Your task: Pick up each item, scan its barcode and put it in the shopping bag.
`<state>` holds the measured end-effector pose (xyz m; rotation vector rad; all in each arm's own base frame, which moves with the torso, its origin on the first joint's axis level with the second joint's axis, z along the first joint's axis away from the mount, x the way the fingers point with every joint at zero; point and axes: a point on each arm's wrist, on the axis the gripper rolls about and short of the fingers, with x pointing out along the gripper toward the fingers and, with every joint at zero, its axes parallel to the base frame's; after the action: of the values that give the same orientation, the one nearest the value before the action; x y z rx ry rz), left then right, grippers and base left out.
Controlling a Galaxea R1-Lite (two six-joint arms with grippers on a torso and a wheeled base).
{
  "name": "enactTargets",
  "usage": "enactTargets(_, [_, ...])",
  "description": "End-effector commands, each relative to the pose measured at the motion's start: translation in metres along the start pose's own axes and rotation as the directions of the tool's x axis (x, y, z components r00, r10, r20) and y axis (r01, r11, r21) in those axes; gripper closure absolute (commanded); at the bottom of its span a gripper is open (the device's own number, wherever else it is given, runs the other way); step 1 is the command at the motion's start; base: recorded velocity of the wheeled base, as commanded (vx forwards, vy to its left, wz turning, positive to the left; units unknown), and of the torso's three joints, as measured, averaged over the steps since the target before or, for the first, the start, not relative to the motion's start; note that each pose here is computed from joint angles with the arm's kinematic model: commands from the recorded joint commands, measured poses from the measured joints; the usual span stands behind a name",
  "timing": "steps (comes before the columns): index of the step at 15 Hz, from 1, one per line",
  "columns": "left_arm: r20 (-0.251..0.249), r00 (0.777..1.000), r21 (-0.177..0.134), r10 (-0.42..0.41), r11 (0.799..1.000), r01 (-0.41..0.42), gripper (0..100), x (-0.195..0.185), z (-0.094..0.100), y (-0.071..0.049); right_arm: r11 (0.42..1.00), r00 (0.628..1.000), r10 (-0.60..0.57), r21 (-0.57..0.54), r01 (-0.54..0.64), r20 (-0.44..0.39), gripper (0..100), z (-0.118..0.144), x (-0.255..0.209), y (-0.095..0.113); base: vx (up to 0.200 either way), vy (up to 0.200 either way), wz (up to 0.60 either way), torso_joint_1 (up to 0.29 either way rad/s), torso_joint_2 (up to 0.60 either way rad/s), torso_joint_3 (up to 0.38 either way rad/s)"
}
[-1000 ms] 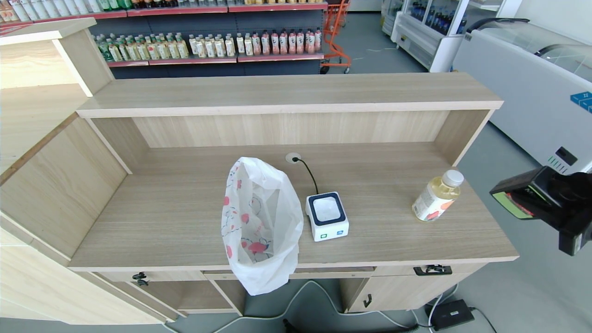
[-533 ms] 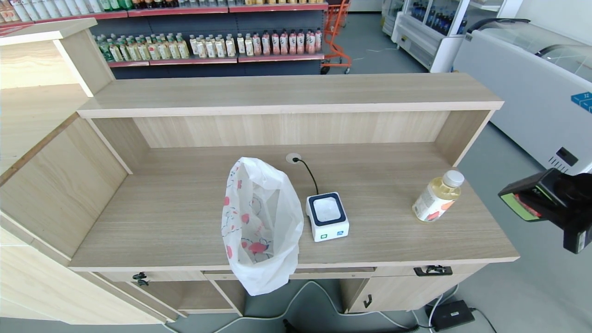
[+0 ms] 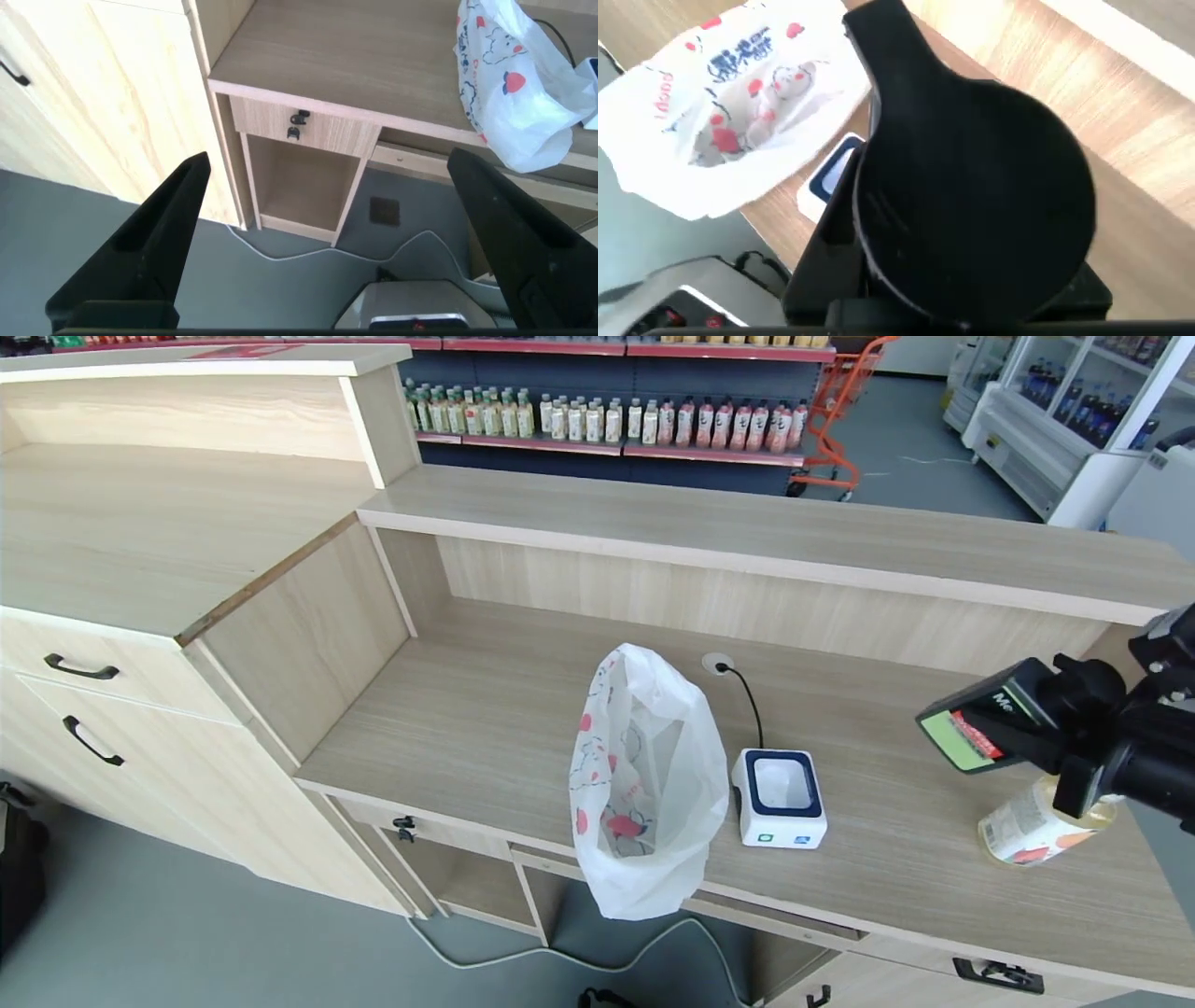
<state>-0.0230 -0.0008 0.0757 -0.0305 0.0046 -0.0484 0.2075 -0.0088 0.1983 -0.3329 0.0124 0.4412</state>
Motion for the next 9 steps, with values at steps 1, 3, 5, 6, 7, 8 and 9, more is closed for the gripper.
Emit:
enactTargets(1, [-0.001,1.000,0.000,-0.001,1.000,0.001,0,0.000,0.000,0.000,0.972,0.997,0.072,0.228,-0.065,-0.027,100,-0.011,0.035,0.000,0.000,0.000,0.00,0.000,0.00,0.000])
enactTargets(3, [0.001,1.000,0.000,-0.001,1.000,0.001,0,0.000,0.000,0.000,0.887,0.993,0.099,0.457,-0.061,-0.059,100,-0.023,0.052,0.001,0.000,0.000,0.00,0.000,0.00,0.000])
enactTargets(5, [0.001,1.000,0.000,0.001,1.000,-0.001,0,0.000,0.000,0.000,0.809,0.987,0.133,0.585,-0.057,-0.088,100,-0.033,0.067,0.004,0.000,0.000,0.00,0.000,0.00,0.000])
enactTargets(6, [0.001,1.000,0.000,0.001,1.000,-0.001,0,0.000,0.000,0.000,0.778,0.984,0.147,0.626,-0.052,-0.102,100,-0.038,0.074,0.005,0.000,0.000,0.00,0.000,0.00,0.000])
enactTargets(7, [0.001,1.000,0.000,-0.001,1.000,0.001,0,0.000,0.000,0.000,0.772,0.981,0.154,0.633,-0.046,-0.116,100,-0.043,0.079,0.005,0.000,0.000,0.00,0.000,0.00,0.000])
enactTargets(8, [0.001,1.000,0.000,-0.001,1.000,0.001,0,0.000,0.000,0.000,0.770,0.979,0.159,0.637,-0.042,-0.127,100,-0.047,0.083,0.005,0.000,0.000,0.00,0.000,0.00,0.000])
enactTargets(9, [0.001,1.000,0.000,0.001,1.000,-0.001,0,0.000,0.000,0.000,0.769,0.977,0.163,0.638,-0.040,-0.135,100,-0.050,0.085,0.005,0.000,0.000,0.00,0.000,0.00,0.000])
